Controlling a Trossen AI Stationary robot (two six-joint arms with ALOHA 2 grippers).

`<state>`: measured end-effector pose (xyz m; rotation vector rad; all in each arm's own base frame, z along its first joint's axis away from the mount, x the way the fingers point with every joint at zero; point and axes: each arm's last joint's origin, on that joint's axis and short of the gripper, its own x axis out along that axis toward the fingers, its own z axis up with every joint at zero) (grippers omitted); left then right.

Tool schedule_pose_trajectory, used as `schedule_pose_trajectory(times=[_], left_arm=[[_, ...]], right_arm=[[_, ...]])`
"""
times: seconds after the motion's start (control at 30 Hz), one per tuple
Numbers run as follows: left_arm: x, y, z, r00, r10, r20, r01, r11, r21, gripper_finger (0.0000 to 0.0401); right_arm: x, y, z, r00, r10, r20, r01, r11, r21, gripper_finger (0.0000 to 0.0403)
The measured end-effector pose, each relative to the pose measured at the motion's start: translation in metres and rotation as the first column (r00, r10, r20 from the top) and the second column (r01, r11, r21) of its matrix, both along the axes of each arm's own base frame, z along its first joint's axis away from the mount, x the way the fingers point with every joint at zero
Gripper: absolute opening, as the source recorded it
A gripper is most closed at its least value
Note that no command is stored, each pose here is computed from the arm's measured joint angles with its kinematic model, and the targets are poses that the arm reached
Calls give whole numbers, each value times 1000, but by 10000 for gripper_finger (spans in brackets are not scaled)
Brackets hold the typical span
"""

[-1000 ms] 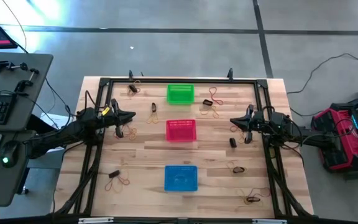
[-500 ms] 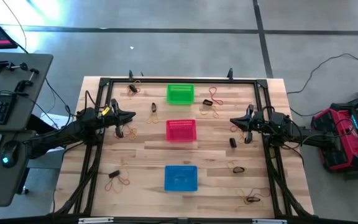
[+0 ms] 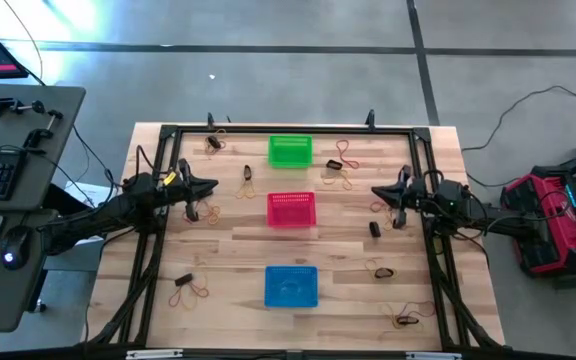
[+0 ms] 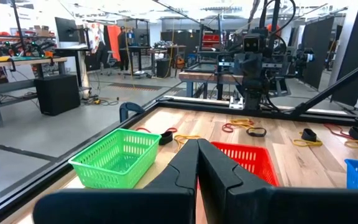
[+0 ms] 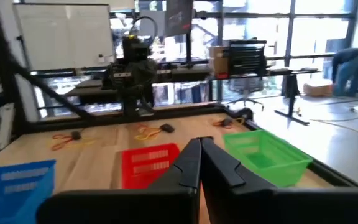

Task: Sort rubber bands into baskets
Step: Put the black rubber band into the red bin

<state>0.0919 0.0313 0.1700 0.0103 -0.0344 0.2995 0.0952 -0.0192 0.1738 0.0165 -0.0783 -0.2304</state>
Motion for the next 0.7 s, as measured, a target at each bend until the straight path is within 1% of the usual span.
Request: schedule_pose_trajectory(times=[0.07,0.17,0.33,0.43,0.53,0.63,0.7], left_arm=[[0,0,0,1000,0,0,0,1000,0,0],[0,0,0,1000,2,-3,-2,1000,-1,0],[0,2,-1,998,61,-3,-61,998,-19,0],[0,2,-1,997,75,-14,-74,997,17,0],[0,2,0,997,78,-20,-77,996,52,0],[0,2,0,997,80,-20,-78,995,54,0],[0,2,0,997,81,-21,-79,995,54,0]], right_arm=[[0,-1,2,999,-30,18,30,1000,3,0],[-1,-1,3,999,-41,31,42,999,-4,0],[0,-1,3,999,-39,29,39,999,10,0],[1,-2,3,999,-51,6,51,999,16,0],[3,-3,11,997,-81,-15,81,996,23,0],[6,-4,26,996,-83,-32,85,996,42,0],[9,-5,35,993,-103,-66,106,993,57,0]])
